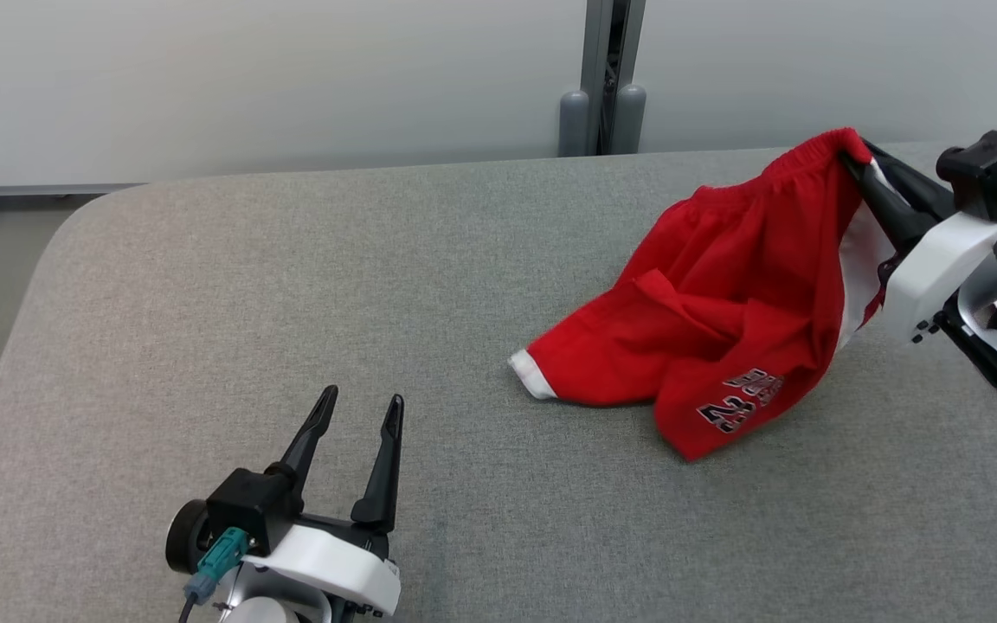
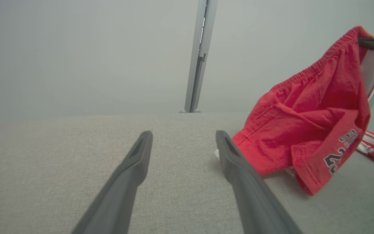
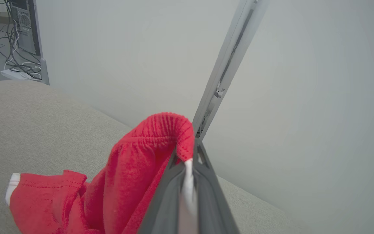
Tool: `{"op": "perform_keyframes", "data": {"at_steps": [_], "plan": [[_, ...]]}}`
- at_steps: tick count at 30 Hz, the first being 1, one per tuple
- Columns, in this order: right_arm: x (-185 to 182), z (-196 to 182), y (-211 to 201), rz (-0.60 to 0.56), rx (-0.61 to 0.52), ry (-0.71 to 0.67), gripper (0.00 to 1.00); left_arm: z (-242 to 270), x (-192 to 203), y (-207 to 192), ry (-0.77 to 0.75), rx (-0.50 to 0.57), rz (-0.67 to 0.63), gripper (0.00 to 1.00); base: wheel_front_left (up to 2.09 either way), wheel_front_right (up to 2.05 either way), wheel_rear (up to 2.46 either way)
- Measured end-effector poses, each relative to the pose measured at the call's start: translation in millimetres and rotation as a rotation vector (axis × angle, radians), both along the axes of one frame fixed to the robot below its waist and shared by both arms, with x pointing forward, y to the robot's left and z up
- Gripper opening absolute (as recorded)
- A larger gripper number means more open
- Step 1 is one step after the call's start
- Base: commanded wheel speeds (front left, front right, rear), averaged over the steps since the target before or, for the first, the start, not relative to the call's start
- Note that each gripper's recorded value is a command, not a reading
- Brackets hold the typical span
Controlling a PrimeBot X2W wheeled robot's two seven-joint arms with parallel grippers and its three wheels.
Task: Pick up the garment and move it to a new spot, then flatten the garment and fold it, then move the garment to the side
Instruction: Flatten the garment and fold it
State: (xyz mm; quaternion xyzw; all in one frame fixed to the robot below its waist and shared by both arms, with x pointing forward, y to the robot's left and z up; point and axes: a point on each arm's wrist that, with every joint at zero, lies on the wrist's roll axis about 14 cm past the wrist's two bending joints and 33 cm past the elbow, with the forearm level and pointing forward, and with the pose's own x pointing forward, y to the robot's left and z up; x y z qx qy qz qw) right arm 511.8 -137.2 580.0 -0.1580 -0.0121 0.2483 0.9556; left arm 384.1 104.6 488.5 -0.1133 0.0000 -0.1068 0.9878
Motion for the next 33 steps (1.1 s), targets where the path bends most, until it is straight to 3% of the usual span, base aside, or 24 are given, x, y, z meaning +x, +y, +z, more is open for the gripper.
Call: {"op": "perform_keyframes", "data": {"at_steps": [6,11,18,22,24,26,29,33], "plan": [[-11,39,31,0.086,-0.005,-0.073,0.0,7,-7,3,-0.019,-0.01,0.012,1.0,0.0,0.0,0.0],[-28,68,80,0.21,0.075,-0.113,0.0,4,-13,5,-0.008,-0.014,0.023,1.0,0.0,0.0,0.0],[-63,140,155,0.415,0.33,-0.172,0.0,1,-17,8,0.001,-0.016,0.032,1.0,0.0,0.0,0.0],[-50,161,147,0.37,0.447,-0.181,0.0,-1,-18,10,0.009,-0.016,0.041,1.0,0.0,0.0,0.0],[-29,150,127,0.277,0.456,-0.154,0.0,-2,-18,12,0.012,-0.019,0.049,1.0,0.0,0.0,0.0],[-5,116,100,0.146,0.508,-0.05,0.0,-3,-18,15,0.015,-0.022,0.057,1.0,0.0,0.0,0.0],[12,30,64,-0.045,0.468,0.153,0.0,-5,-16,18,0.023,-0.021,0.068,1.0,0.0,0.0,0.0],[4,-78,21,-0.242,0.359,0.385,0.0,-9,-12,20,0.033,-0.02,0.073,1.0,0.0,0.0,0.0]]}}
